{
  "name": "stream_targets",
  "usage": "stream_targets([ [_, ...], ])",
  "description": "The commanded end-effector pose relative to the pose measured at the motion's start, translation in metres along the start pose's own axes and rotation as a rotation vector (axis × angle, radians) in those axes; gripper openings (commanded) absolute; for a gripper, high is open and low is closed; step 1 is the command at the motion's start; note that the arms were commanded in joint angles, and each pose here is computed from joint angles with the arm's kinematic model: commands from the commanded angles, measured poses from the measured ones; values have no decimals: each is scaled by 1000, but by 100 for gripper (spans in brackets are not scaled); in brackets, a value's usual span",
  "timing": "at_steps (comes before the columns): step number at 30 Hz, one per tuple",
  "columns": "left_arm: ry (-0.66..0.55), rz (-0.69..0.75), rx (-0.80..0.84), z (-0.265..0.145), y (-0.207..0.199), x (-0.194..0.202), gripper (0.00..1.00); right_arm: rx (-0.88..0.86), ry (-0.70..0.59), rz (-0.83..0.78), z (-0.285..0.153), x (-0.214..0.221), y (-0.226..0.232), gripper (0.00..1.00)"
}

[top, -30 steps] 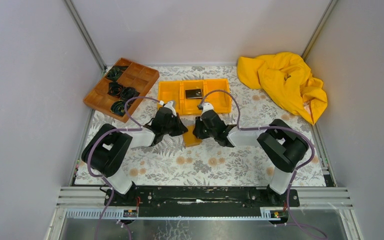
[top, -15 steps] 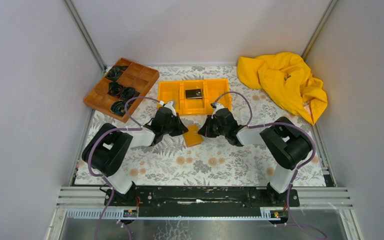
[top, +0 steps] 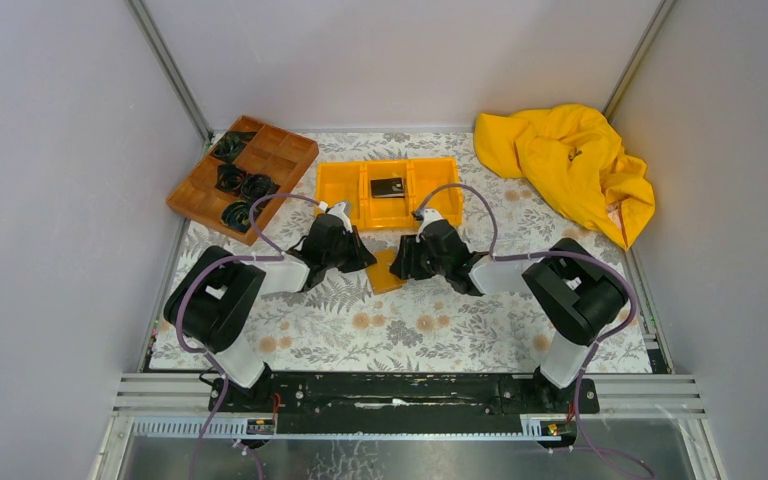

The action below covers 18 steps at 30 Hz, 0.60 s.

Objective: Take the credit cards out of the card holder

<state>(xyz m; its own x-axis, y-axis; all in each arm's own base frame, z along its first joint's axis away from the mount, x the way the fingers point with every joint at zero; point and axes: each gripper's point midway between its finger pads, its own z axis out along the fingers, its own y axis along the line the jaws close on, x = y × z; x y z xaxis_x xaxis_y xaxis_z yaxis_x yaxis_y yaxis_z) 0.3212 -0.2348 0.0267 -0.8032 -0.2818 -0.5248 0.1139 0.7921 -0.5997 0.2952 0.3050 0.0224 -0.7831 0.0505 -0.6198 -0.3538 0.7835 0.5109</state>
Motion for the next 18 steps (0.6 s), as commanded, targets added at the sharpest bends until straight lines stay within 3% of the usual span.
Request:
stream_targets([
  [1, 121, -30, -140, -2, 44, 41, 0, 59, -56, -174, -1, -16, 20, 55],
  [18, 127, -37, -128, -2, 42, 43, 0, 260, -143, -338, -1, -35, 11, 65],
])
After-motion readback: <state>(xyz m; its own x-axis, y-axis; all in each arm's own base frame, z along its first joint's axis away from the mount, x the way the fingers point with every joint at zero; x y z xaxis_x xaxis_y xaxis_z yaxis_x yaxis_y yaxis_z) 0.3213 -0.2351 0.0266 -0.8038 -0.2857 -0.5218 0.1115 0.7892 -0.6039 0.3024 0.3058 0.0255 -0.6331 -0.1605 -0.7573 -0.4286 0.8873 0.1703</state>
